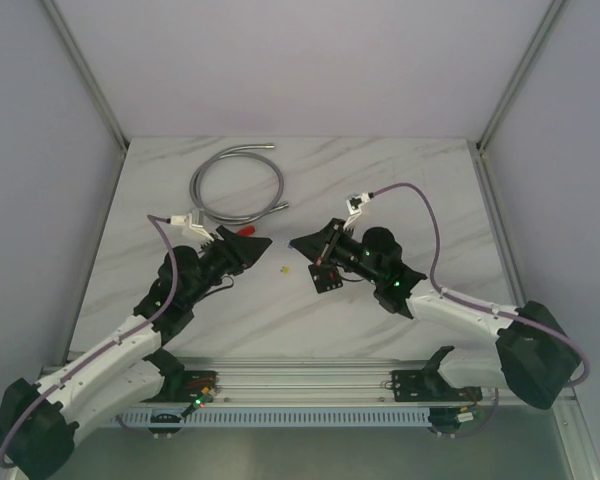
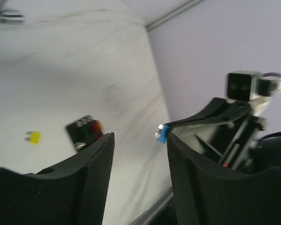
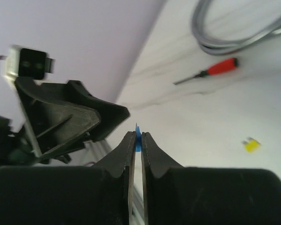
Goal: Snap on the fuse box
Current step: Pick up the fuse from the center of the board.
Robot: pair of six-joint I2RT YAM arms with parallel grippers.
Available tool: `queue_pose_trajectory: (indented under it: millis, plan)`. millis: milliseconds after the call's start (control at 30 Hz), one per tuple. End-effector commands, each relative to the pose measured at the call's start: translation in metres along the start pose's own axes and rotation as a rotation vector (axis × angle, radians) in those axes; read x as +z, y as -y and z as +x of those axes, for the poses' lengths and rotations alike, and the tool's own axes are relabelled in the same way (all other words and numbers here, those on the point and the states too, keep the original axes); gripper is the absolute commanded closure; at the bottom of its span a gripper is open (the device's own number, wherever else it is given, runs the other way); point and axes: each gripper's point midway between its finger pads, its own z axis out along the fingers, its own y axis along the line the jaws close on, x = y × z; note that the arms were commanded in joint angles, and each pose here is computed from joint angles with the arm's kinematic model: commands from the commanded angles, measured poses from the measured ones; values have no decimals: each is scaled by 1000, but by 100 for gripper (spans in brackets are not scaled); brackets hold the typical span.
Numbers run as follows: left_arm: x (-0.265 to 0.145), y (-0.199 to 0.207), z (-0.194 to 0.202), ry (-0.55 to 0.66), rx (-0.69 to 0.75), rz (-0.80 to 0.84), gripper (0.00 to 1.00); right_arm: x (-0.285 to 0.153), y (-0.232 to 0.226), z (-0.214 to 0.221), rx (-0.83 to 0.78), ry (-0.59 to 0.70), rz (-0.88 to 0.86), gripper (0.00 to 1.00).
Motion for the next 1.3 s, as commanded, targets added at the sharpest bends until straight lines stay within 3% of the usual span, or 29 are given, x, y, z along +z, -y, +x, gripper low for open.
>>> queue_pose_trajectory:
  millis: [0, 133, 533, 767, 1267]
  plan:
    - [0, -32, -3, -26, 171, -150, 39, -11, 44, 15, -112, -174, 251, 100]
    - [0, -54, -4, -52, 251, -231, 27, -26, 79, 24, -202, -301, 460, 100]
    - [-5, -111, -11, -137, 355, -455, 7, -56, 142, 21, -422, -562, 855, 100]
    - [-7, -126, -13, -154, 355, -500, 0, -47, 167, 33, -470, -687, 932, 100]
    - [-6, -138, -12, -180, 339, -533, 0, -22, 183, 45, -505, -784, 922, 100]
